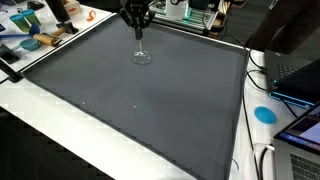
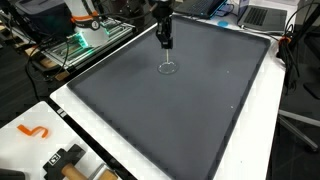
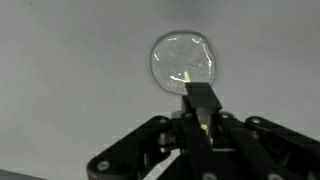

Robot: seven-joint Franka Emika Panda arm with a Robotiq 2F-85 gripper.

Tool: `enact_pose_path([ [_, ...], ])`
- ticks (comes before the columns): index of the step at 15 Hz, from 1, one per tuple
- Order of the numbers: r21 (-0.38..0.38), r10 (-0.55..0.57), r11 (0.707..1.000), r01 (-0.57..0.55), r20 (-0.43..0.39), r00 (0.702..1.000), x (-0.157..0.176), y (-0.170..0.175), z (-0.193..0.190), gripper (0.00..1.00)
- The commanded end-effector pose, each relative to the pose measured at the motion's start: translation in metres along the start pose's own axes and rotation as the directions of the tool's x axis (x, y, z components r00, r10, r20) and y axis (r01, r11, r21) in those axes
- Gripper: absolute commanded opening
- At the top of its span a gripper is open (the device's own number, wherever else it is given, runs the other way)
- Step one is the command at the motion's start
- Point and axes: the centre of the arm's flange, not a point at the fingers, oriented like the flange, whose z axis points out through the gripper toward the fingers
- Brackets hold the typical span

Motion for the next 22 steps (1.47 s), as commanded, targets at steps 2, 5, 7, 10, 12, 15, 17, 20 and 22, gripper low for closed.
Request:
enact_pose_path([
  [2,-0.006,0.000,1.000,0.000,0.000,1.000,-0.009,0.001,0.020,0.03],
  [5,-0.004,0.002,1.000,-0.002,0.000,1.000,-0.010,0.000,0.029,0.03],
  [7,-0.003,0.003,1.000,-0.003,0.001,1.000,-0.011,0.000,0.034,0.03],
  [10,-0.004,0.005,1.000,-0.005,0.003,1.000,-0.012,0.000,0.041,0.03],
  [12,-0.005,0.005,1.000,-0.005,0.005,1.000,-0.013,0.000,0.044,0.03],
  [15,-0.003,0.007,1.000,-0.007,0.011,1.000,-0.015,0.001,0.047,0.03],
  [17,-0.005,0.006,1.000,-0.006,0.015,1.000,-0.016,0.001,0.047,0.03],
  [20,-0.006,0.009,1.000,-0.008,0.018,1.000,-0.016,0.002,0.047,0.03],
  [22,-0.005,0.009,1.000,-0.009,0.017,1.000,-0.016,0.002,0.045,0.03],
])
